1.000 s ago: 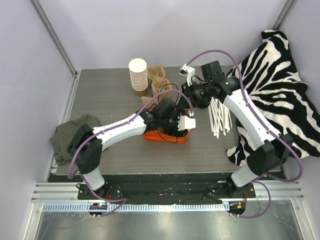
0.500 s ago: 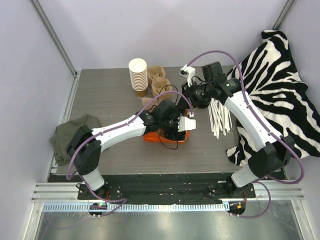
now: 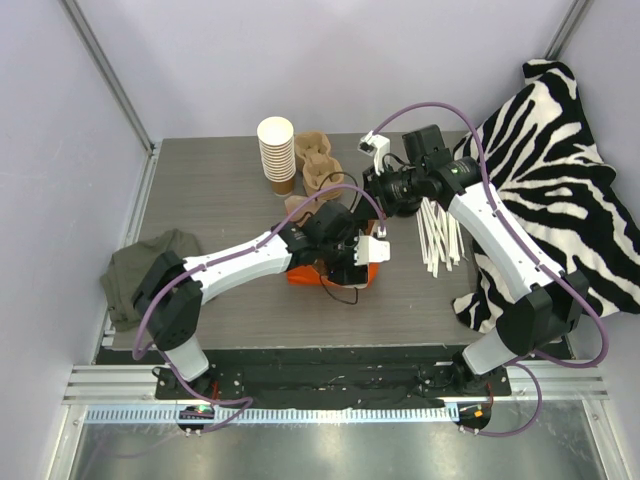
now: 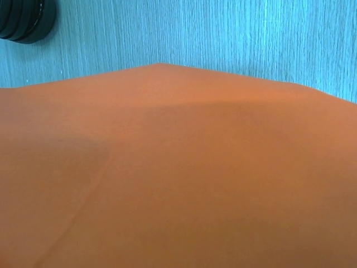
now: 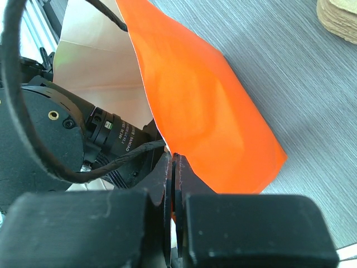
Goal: Pack the takeout coffee
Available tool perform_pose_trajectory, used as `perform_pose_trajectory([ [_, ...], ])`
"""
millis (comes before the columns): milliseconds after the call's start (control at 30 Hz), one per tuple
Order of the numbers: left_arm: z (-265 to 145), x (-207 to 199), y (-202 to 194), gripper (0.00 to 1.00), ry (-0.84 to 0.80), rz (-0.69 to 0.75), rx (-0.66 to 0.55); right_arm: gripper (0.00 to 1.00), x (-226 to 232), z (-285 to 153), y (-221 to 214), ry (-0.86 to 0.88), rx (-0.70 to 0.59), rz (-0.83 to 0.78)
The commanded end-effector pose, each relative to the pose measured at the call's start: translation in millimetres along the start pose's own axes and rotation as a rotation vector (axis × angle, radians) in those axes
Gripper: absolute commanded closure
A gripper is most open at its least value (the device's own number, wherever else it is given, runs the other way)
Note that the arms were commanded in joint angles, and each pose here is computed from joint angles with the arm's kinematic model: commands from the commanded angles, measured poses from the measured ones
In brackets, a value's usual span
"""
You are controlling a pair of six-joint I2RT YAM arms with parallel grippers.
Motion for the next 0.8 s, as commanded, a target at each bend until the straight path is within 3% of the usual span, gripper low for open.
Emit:
perform_pose_trajectory([
  [0, -22, 20, -5, 0.02, 0.098, -0.048, 0.033, 0.99, 18, -11, -17, 0.025, 0.061, 0.04],
  [767, -41, 26, 27, 0.0, 0.083, -0.078, -0.044, 0.99, 14, -12, -14, 0.007, 0.058, 0.021],
])
Point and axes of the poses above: each gripper's point midway between its finger pads, its own z axis out along the fingers, its own x axis along the line the jaws close on, y = z × x, the point moved 1 cm from there along -z, back along the fingers, and after that the axes turned 12 degrees about -z, right-handed, at the moved point
